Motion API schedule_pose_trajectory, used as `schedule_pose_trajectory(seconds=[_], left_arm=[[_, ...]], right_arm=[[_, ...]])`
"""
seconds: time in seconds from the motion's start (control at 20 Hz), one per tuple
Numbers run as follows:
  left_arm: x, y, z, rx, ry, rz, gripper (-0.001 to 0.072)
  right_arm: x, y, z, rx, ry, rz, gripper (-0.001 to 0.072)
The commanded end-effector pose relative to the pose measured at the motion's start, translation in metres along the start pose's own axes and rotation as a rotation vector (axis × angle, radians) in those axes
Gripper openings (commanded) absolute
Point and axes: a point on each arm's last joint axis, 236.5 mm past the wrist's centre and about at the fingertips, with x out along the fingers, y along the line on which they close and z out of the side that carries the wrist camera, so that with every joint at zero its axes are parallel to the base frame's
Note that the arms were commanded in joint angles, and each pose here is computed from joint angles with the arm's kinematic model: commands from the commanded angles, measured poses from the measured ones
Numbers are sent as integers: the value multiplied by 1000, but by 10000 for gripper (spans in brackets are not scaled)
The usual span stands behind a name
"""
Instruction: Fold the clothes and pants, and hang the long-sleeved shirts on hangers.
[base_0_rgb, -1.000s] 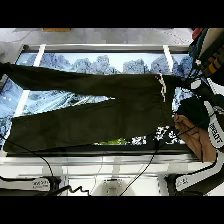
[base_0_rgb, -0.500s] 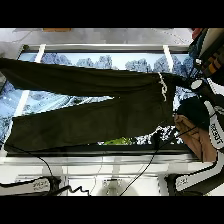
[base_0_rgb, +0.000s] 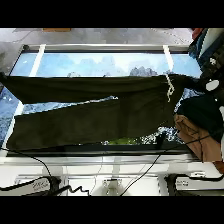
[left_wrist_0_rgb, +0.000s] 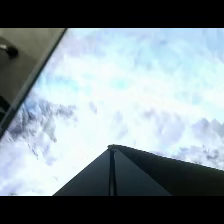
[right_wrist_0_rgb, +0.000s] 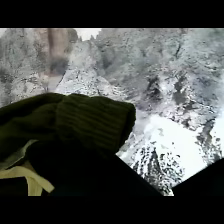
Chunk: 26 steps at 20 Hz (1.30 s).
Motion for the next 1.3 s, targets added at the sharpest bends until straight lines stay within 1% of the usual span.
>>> schedule_pose_trajectory(seconds=[0.0,0.15,0.3,0.5,0.7,0.8,0.85,0.95,1.05,1.15,1.25], left_arm=[[15,-12,-29,-36,95,-50,17],[38,-29,-53,-45,164,-86,17],[69,-44,-57,-34,127,-87,17],[104,-92,-19,-31,-94,-95,18],[117,-135,19,-8,-333,-76,17],[128,-148,19,-14,-397,-65,17],[133,-150,15,-44,-405,-61,17],[142,-143,9,-180,-425,-34,17],[145,-128,8,-282,-458,12,17],[142,-122,14,-286,-492,31,17],[141,-115,17,-289,-533,62,17]], right_arm=[[-27,-10,9,2,-75,-36,31],[-28,-14,31,45,-170,-49,31],[-14,-24,40,71,-233,-72,31],[26,-24,25,134,-242,-73,31],[46,-12,37,133,-370,-90,31],[51,-8,43,125,-425,-102,32],[53,-8,45,122,-449,-110,32],[53,-14,48,133,-483,-126,32],[44,-24,62,189,-558,-150,31],[35,-29,73,202,-622,-169,32],[37,-30,72,208,-622,-171,32]])
